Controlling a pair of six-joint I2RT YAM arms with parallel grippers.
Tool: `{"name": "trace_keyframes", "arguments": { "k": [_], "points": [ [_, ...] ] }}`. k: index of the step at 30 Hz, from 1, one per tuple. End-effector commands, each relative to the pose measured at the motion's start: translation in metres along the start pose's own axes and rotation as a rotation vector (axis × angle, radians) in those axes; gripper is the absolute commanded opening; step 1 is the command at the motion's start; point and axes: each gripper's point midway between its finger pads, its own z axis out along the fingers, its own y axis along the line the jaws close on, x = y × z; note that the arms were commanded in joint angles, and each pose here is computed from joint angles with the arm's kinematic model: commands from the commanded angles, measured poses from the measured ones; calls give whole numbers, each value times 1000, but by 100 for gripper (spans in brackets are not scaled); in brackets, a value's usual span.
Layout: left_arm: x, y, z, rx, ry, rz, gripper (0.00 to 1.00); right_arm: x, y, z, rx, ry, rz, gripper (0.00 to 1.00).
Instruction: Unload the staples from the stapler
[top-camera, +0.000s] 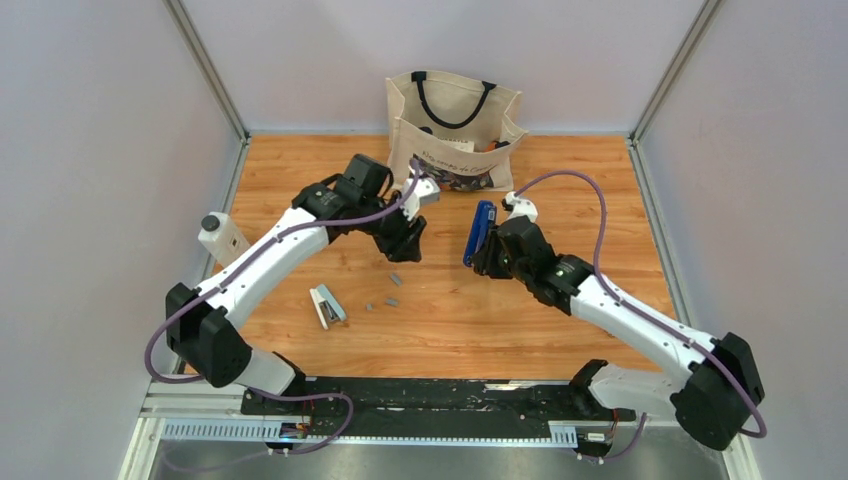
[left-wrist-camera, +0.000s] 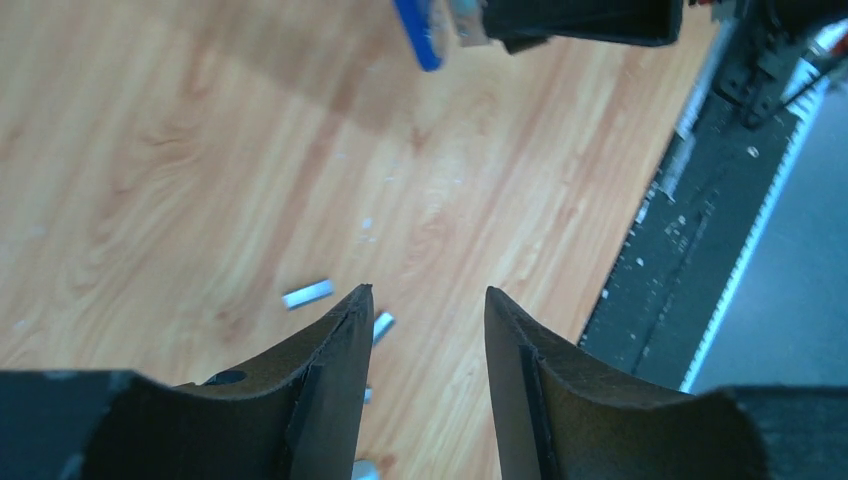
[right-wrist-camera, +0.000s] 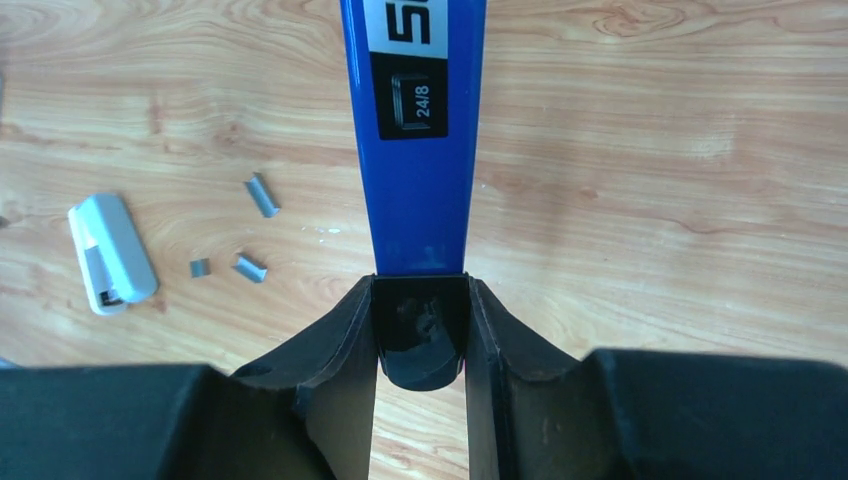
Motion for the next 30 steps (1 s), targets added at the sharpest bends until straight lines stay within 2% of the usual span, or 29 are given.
{"name": "trace_keyframes", "arguments": {
  "k": [1,7,12,16,24,25,27,30],
  "points": [
    [0,19,-32,-108,-4,-17,54,-39,11,16,25,-44,-24,0],
    [17,23,-54,-228,-32,29,56,-38,10,60,91,82,-69,0],
    [32,23,-66,-281,-5,72,56,-29,11,96,169,225,-103,0],
    [37,22,-82,-326,-4,100,56,-22,5,123,212,285,-123,0],
    [48,14,-93,-336,14,95,56,-6,-13,144,306,416,-203,1],
    [47,14,-94,-337,11,96,56,-4,-15,145,316,426,-210,6],
    [47,13,-96,-339,5,97,56,-8,-15,144,317,426,-214,26],
    [44,13,-98,-352,-17,106,56,-17,-11,134,309,399,-217,65]
  ]
}}
